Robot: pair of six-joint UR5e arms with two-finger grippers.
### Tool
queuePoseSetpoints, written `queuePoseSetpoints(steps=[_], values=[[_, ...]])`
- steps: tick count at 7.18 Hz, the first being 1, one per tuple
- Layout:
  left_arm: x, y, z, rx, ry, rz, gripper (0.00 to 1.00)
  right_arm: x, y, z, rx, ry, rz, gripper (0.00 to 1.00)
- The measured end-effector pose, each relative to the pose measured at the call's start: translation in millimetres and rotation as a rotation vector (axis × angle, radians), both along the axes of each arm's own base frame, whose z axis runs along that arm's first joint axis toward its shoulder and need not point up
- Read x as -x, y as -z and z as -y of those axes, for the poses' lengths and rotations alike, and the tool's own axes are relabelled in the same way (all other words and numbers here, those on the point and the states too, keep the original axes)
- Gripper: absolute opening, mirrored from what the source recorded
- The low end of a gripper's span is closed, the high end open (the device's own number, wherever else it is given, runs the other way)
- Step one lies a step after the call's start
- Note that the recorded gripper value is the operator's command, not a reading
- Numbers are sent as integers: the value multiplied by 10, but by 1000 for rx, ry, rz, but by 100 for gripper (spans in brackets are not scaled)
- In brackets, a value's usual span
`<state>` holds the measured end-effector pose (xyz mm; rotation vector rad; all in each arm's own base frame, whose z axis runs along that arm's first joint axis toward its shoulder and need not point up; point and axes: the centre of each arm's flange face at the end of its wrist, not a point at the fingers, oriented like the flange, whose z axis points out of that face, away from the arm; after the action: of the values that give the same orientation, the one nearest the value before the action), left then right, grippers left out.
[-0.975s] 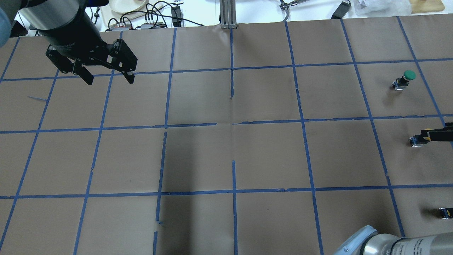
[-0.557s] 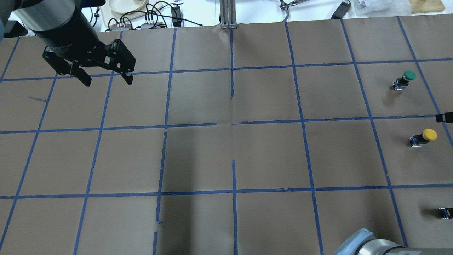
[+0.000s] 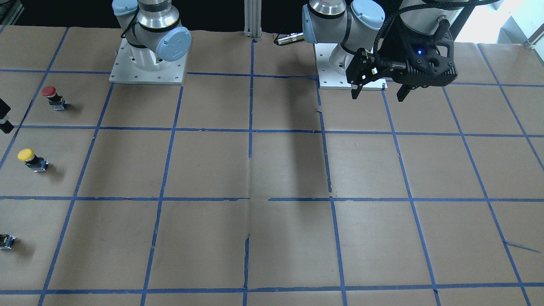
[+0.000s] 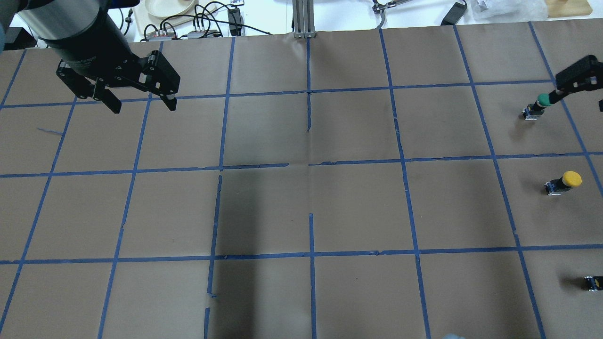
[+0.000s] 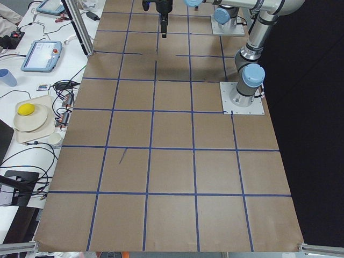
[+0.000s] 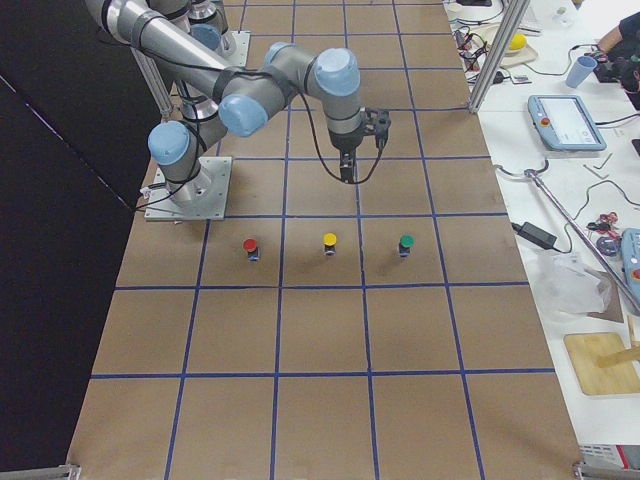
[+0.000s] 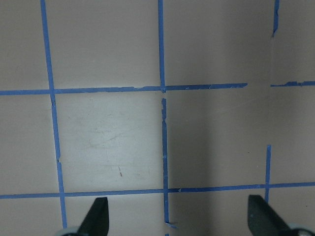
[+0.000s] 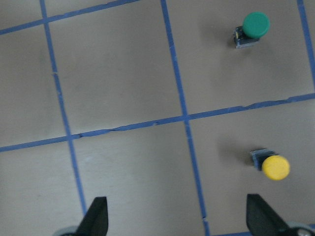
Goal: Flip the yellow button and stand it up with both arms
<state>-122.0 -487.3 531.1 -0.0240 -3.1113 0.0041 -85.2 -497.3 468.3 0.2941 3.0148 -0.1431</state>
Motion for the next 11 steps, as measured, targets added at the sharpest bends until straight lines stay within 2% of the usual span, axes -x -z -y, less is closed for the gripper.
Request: queuePoseSetpoints(steps=[2,4,6,9,11], values=[[-5,-21,42,33,8,0,99,-1242,-222,15,-74,2,-44,100],[-22,-3,61,47,63,1,99,-2030,-272,-159,-120,-32,-87,100],[-22,1,44,41,89,4,99,-2129,-324,-306,-139,-31,-98,100],[-12,-14,21,40,95,5,100,-1784,-343,-346,-180,37,-99,100],[-9,-23,16,43,95,5,100,-1761,-366,-378,-185,46,-80,100]])
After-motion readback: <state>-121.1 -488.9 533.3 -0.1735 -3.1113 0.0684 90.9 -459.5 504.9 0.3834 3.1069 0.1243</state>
